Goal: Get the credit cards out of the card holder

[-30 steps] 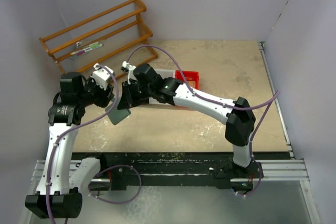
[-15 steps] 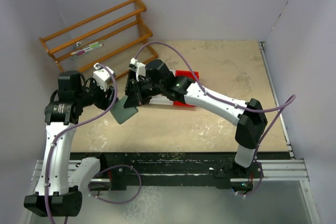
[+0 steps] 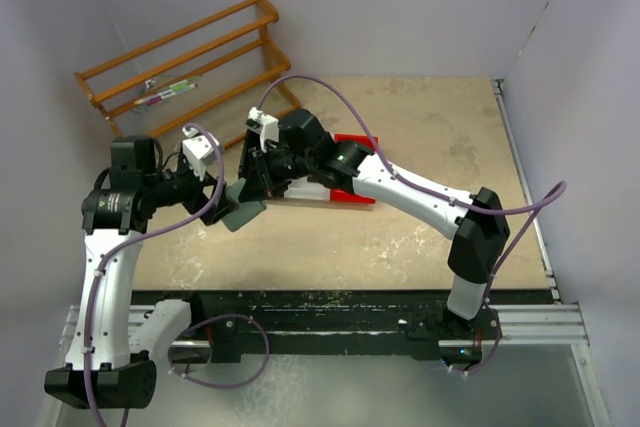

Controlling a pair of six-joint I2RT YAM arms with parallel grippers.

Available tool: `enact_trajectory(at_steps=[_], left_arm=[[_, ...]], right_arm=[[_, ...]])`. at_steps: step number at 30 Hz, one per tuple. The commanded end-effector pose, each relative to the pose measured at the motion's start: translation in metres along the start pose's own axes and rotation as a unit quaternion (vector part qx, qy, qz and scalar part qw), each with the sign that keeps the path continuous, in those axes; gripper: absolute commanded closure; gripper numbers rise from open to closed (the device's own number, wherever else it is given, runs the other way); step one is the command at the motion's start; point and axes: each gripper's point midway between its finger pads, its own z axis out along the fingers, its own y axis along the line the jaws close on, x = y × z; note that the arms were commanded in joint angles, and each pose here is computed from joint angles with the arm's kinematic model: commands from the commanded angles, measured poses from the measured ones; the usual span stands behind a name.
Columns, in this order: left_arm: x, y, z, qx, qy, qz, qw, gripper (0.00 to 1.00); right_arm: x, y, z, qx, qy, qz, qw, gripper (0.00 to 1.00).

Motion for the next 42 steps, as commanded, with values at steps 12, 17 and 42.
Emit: enact_trajectory(at_steps=[12,17,42], left_arm=[[-0.004,0.042,0.007,-0.071,0.008,0.044,0.996,0.46],[0.008,0.042,0.007,-0.066,0.033,0.056,0.996,0.51],[0.002,0.004,-0.002,0.015,0.013,0.091,0.996,0.49]], right_arm=[[-0.031,0.027,-0.019,-0.029,-0.036,-0.055,0.997,1.0],[-0.03,0.03,-0.022,-0.034,-0.031,-0.063,0.997,1.0],[-0.028,0.048,-0.025,-0.083,-0.022,-0.086,0.993,1.0]])
